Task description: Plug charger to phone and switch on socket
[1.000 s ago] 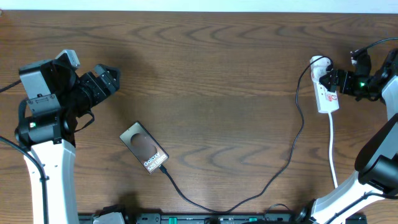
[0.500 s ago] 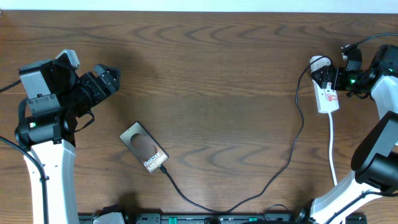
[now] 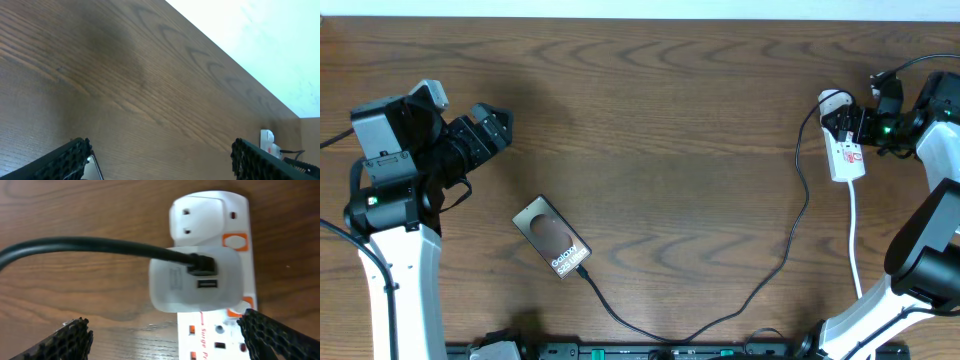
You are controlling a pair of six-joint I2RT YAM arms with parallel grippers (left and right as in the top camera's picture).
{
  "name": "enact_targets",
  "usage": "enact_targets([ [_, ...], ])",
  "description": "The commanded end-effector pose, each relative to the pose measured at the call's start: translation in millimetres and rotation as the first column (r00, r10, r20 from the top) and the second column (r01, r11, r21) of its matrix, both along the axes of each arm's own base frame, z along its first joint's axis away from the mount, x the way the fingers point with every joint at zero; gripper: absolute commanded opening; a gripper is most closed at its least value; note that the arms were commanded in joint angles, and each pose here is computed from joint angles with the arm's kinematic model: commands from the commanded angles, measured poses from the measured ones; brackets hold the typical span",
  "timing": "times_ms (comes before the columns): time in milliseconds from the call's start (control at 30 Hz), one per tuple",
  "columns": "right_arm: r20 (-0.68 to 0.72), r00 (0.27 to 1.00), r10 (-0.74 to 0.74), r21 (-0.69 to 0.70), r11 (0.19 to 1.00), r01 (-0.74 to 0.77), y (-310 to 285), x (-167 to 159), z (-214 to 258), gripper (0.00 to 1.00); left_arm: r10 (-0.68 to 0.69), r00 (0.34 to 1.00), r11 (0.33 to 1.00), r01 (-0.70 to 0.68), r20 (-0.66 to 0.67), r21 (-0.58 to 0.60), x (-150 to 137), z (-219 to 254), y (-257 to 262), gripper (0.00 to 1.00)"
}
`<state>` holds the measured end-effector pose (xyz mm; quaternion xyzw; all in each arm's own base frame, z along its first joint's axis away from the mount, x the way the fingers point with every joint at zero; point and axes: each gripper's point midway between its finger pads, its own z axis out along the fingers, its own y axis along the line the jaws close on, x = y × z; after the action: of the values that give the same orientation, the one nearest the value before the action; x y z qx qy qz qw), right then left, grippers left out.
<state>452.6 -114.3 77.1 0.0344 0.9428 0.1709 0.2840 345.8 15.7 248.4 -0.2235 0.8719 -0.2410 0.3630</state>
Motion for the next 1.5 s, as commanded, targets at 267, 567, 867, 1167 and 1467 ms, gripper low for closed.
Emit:
enact_targets([
  [267, -0.034, 0.996, -0.079, -0.006, 0.997, 0.079, -5, 2, -8, 0.95, 0.011, 1.000, 1.000, -0.011, -0.005, 0.011, 0, 1, 4, 0.92],
  [567, -0.040, 0.994, -0.097, 0.008, 0.995, 0.098, -5, 2, -8, 0.94, 0.011, 1.000, 1.000, -0.011, -0.005, 0.012, 0, 1, 4, 0.92],
  [867, -0.048, 0.994, -0.102, 0.022, 0.994, 0.104, 2, 4, -8, 0.93, 0.011, 1.000, 1.000, -0.011, -0.005, 0.011, 0, 1, 4, 0.92],
  [1167, -0.052, 0.994, -0.099, 0.020, 0.995, 0.100, 7, 6, -10, 0.93, 0.011, 1.000, 1.000, -0.011, -0.005, 0.012, 0, 2, 4, 0.92],
  [1467, -0.100, 0.991, -0.094, 0.053, 0.994, 0.100, 11, 4, -33, 0.91, 0.011, 1.000, 1.000, -0.011, -0.005, 0.012, 0, 1, 4, 0.92],
])
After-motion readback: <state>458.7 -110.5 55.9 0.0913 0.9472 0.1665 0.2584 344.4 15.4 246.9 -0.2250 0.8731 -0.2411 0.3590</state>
